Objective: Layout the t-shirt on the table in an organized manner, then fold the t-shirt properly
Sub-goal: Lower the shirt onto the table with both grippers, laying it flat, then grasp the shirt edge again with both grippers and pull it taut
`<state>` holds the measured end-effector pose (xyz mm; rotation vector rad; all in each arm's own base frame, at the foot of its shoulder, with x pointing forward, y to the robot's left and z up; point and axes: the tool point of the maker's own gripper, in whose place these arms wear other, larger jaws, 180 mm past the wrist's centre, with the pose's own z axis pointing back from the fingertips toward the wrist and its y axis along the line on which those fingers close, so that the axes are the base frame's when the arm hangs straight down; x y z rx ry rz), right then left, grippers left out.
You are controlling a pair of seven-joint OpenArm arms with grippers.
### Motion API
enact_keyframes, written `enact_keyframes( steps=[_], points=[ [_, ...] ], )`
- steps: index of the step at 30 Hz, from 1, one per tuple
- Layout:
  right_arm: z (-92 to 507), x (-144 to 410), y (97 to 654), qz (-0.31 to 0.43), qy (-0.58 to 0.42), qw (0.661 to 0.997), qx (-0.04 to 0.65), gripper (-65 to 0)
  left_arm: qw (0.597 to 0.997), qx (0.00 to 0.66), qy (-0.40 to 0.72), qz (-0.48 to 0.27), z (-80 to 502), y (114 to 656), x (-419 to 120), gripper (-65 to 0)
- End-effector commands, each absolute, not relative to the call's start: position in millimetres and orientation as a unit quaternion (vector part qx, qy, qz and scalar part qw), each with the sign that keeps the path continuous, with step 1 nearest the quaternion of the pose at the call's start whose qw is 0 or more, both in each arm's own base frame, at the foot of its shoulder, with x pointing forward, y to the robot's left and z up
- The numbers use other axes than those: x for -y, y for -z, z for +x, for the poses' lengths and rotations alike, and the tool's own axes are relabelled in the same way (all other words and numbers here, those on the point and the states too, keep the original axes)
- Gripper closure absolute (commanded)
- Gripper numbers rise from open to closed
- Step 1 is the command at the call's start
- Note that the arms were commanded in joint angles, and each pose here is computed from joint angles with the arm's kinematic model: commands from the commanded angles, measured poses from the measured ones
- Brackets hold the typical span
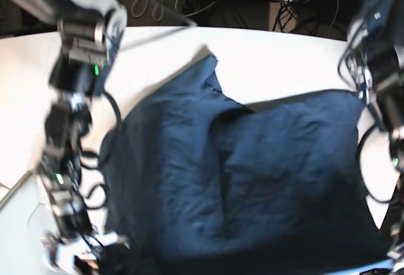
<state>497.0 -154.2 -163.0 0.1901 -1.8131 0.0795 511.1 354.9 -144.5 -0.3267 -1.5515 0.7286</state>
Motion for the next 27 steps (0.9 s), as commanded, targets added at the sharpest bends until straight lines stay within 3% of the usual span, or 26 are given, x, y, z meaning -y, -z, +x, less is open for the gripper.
enact_keyframes(
  steps=[1, 3, 5, 10, 14, 18, 27],
  points=[
    [505.8, 170.1, 136.0, 0.069, -0.031, 0.582, 0.81, 0.0, 0.624, 0.7, -0.318, -0.138, 518.9, 120.1, -363.3, -0.5],
    [522.8, 175.5, 157.2, 0.063, -0.04, 0.615, 0.785, 0.0, 0.643, 0.681, -0.324, -0.136, 532.4, 132.0, -361.5, -0.9],
    [537.4, 181.2, 184.3, 0.063, -0.041, 0.65, 0.756, -5.6, 0.668, 0.655, -0.329, -0.131, 542.5, 153.4, -359.0, -6.1],
    [553.0, 198.8, 242.8, 0.075, -0.023, 0.715, 0.694, -29.3, 0.7, 0.612, -0.347, -0.12, 550.5, 186.3, -365.2, -35.1],
    [543.3, 210.3, 267.2, 0.068, -0.019, 0.735, 0.674, -44.8, 0.71, 0.599, -0.353, -0.118, 548.7, 200.0, -365.9, -47.8],
    [532.5, 216.2, 274.0, 0.057, -0.023, 0.737, 0.673, -48.2, 0.725, 0.577, -0.358, -0.111, 534.9, 233.4, -364.5, -53.2],
    [454.0, 209.4, 312.6, 0.027, -0.054, 0.741, 0.669, -48.1, 0.775, 0.517, -0.36, -0.043, 453.5, 347.9, -375.6, -53.4]
  ],
)
